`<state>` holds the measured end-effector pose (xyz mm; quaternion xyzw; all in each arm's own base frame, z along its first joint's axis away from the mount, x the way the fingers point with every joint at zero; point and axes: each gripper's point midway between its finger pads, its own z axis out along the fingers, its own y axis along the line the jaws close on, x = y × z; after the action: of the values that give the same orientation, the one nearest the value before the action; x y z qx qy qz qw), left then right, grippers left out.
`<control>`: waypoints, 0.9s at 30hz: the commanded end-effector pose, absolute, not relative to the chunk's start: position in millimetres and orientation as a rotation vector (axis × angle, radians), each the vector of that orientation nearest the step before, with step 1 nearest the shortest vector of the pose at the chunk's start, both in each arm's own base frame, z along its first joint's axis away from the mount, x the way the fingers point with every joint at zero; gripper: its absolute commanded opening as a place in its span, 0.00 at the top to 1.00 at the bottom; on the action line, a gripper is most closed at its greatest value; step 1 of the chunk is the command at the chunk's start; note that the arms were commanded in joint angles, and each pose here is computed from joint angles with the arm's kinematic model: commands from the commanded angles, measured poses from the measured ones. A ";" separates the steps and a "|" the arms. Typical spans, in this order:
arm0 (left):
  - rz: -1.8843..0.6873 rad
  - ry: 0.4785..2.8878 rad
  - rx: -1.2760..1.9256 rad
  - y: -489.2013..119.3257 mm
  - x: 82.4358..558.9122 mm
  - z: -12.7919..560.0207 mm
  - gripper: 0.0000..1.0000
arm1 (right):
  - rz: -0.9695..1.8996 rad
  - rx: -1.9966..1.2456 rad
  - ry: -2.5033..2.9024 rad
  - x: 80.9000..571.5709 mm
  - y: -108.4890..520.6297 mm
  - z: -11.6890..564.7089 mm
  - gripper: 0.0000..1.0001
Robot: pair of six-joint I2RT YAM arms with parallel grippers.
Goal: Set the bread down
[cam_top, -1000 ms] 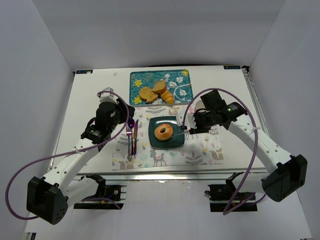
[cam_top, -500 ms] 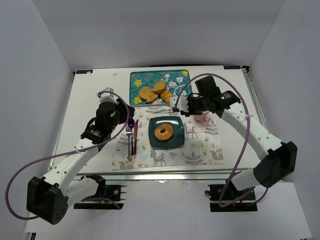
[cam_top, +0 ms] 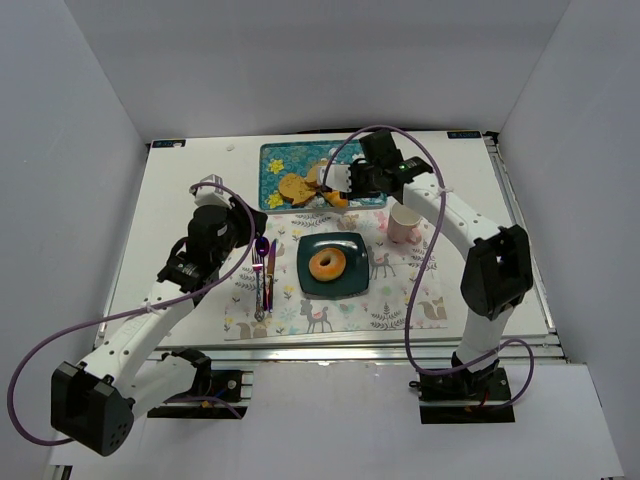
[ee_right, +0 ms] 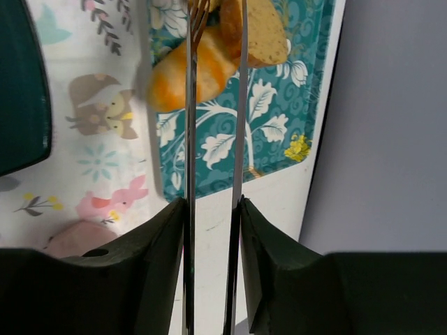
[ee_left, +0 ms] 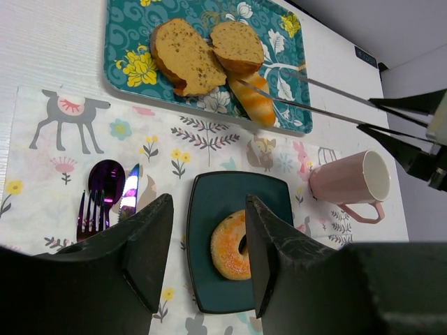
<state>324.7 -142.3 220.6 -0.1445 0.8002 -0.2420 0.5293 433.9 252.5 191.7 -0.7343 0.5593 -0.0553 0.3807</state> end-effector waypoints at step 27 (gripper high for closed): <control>-0.572 1.886 -0.359 -136.6 319.8 226.4 0.45 | -0.422 -1.881 1.356 492.0 248.7 197.1 0.55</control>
<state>324.1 -140.6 220.8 -0.1466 0.7992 -0.2399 0.5313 473.1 246.4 165.2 -0.7496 0.5489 -0.1282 0.3469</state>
